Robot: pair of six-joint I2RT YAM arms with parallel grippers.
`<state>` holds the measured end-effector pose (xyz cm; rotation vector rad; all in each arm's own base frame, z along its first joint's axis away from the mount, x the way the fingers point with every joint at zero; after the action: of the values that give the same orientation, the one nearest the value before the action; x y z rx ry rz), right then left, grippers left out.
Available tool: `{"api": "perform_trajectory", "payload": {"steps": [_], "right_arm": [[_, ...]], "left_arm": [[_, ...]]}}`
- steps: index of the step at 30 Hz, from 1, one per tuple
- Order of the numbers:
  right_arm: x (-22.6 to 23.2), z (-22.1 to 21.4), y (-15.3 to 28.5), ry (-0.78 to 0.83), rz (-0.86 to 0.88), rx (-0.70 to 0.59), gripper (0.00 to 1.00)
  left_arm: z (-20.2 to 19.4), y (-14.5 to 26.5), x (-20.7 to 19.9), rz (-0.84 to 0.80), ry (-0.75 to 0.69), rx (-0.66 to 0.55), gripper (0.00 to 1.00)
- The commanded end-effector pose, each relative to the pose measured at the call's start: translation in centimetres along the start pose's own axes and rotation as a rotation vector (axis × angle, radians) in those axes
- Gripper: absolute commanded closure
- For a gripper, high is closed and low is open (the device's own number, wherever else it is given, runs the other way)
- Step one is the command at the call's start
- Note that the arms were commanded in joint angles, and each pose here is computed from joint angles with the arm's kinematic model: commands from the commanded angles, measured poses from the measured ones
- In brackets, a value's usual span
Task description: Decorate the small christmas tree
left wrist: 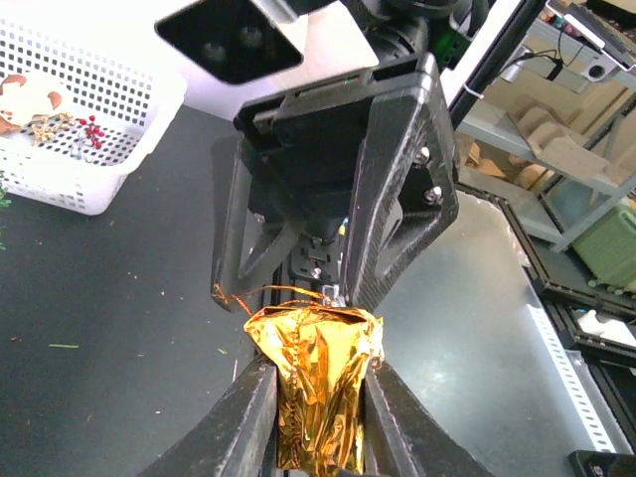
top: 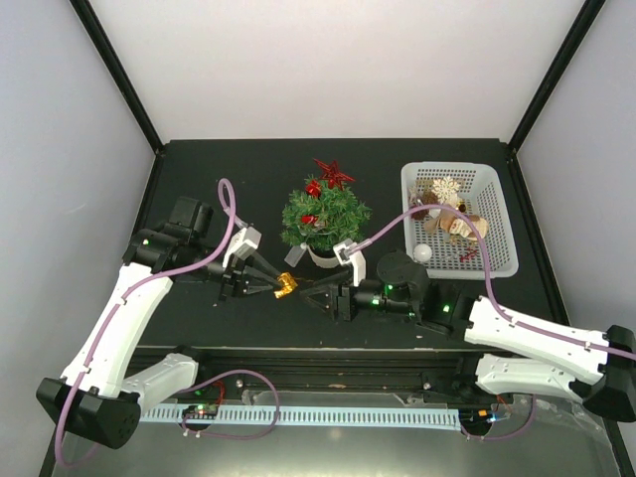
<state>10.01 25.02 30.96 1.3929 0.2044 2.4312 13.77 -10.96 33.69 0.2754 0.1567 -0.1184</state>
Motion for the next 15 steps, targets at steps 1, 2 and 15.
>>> {"api": "perform_trajectory", "payload": {"steps": [1, 2, 15], "right_arm": [[1.4, 0.2, 0.4, -0.070, 0.183, -0.039, 0.37], [1.1, 0.1, 0.5, -0.077, 0.196, -0.050, 0.37], [2.3, 1.0, -2.0, -0.063, 0.267, -0.078, 0.35]], "left_arm": [[0.4, 0.1, -0.1, 0.003, -0.022, -0.012, 0.77], [0.4, 0.1, -0.1, 0.003, -0.022, -0.012, 0.77], [0.6, 0.2, 0.0, 0.005, -0.010, -0.025, 0.77]]}}
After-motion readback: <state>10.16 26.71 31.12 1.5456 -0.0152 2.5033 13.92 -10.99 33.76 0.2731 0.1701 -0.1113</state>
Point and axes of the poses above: each gripper's point midway between its finger pads, its own y axis back along the fingers, its own x axis along the line the jaws close on, z = x × y, the point moved 10 cm from there along y, back along the fingers, and after that the axes turned 13 degrees about -y, right-handed, at the moved point
